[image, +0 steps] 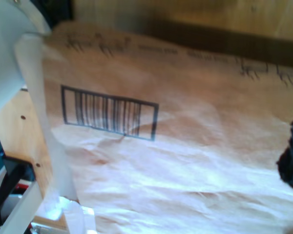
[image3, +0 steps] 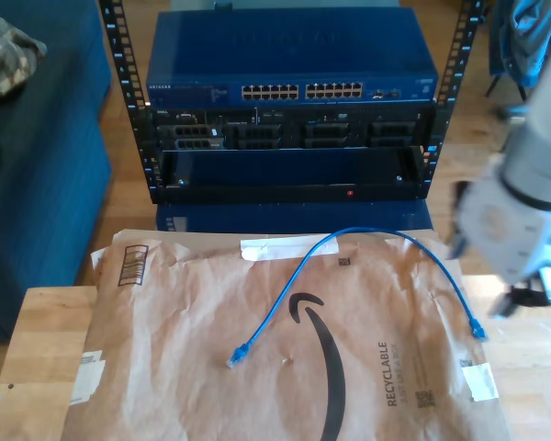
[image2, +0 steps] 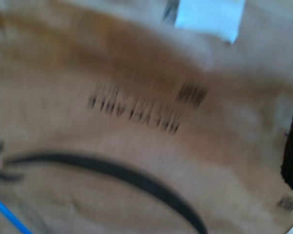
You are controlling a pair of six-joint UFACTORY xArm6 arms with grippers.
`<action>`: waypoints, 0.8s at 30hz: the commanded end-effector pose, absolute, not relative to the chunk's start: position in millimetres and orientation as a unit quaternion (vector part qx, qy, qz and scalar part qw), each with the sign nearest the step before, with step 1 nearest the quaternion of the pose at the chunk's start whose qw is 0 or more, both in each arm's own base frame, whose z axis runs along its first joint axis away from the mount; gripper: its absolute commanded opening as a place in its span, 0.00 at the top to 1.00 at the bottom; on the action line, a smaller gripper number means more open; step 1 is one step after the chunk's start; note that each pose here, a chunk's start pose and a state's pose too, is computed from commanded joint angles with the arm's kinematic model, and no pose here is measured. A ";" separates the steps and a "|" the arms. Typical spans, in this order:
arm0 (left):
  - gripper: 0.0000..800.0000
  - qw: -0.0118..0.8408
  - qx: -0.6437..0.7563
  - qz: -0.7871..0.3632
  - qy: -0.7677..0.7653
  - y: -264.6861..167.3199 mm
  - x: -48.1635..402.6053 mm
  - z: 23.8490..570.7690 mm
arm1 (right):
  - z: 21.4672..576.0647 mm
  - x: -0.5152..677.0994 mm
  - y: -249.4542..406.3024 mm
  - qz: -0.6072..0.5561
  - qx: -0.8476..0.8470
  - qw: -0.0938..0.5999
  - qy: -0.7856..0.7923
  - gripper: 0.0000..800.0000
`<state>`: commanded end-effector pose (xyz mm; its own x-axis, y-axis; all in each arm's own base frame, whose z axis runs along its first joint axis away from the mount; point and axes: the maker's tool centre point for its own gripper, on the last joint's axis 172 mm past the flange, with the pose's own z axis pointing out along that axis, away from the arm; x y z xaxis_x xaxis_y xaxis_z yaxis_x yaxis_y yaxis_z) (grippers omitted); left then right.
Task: Grab the cable and plug it in
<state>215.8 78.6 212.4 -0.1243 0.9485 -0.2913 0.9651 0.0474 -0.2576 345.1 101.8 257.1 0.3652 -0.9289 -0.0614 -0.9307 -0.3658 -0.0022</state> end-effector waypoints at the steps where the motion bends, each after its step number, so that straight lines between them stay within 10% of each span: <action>1: 0.00 0.016 0.664 -0.195 0.722 72.6 220.0 214.4 | 256.3 346.3 111.2 0.027 -0.827 0.016 0.561 0.00; 24: 0.00 -0.032 0.684 -0.161 0.711 -5.7 273.1 197.8 | 140.3 350.8 273.7 0.031 -0.903 -0.012 0.428 0.01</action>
<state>273.1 -5.7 197.8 -0.0616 0.9828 -0.1741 0.9622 0.0121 -0.2720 350.8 273.7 140.3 0.6321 -0.7735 -0.0466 -0.7720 -0.6338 0.0480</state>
